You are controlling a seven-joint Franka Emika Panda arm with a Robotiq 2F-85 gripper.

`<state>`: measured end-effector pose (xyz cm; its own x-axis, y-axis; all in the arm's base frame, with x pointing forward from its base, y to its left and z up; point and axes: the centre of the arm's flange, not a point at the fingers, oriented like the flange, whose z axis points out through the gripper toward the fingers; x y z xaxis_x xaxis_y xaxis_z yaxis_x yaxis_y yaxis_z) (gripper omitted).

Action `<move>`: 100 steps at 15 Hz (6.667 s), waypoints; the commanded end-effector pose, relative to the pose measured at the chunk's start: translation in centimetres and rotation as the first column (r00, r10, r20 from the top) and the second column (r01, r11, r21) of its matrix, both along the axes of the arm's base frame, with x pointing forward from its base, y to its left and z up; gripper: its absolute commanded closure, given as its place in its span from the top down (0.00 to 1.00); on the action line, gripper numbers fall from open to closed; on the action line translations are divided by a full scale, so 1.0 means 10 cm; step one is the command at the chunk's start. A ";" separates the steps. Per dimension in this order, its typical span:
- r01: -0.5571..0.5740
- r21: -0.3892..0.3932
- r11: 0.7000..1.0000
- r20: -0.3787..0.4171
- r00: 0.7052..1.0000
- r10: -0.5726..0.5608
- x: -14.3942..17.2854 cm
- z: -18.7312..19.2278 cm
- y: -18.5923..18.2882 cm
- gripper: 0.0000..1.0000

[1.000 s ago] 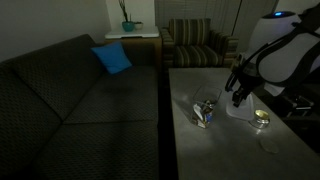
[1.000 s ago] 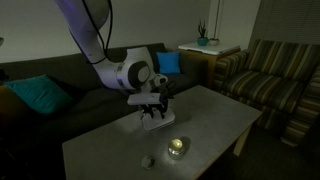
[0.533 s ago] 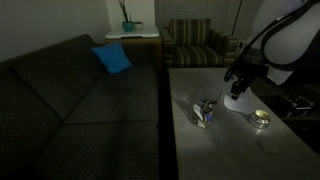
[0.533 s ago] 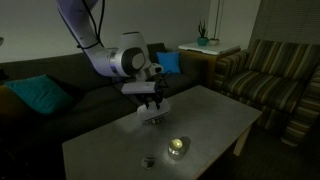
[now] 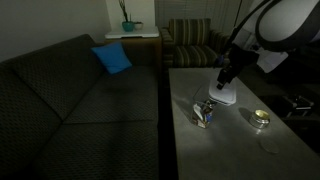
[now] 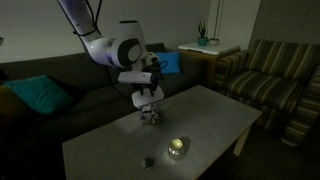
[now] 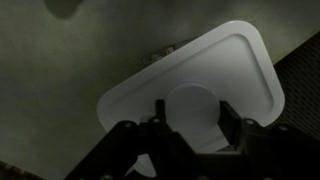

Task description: Pick up the lid and close the container

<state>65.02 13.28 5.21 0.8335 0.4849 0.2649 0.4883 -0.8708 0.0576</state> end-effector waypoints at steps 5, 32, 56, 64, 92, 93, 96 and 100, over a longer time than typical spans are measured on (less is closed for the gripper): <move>0.011 0.164 0.986 0.036 0.999 -0.017 0.28 0.22 0.20 0.29; 0.160 0.200 0.967 -0.123 0.983 -0.137 0.83 -0.61 -0.04 0.29; 0.104 -0.085 0.991 -0.216 0.969 -0.120 0.59 -0.59 0.21 0.29; 0.081 -0.098 0.992 -0.239 0.966 -0.103 0.53 -0.57 0.28 0.86; 0.019 -0.101 0.995 -0.196 0.980 -0.039 0.20 -0.18 0.31 0.29; 0.020 -0.096 0.995 -0.183 0.982 -0.037 0.21 -0.20 0.31 0.22; 0.022 -0.076 0.997 -0.169 0.985 -0.034 0.27 -0.25 0.32 0.02; 0.021 -0.060 0.998 -0.166 0.986 -0.031 0.31 -0.29 0.31 0.00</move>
<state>68.51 16.92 2.47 0.8843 0.4613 0.0726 0.4593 -0.8872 0.0431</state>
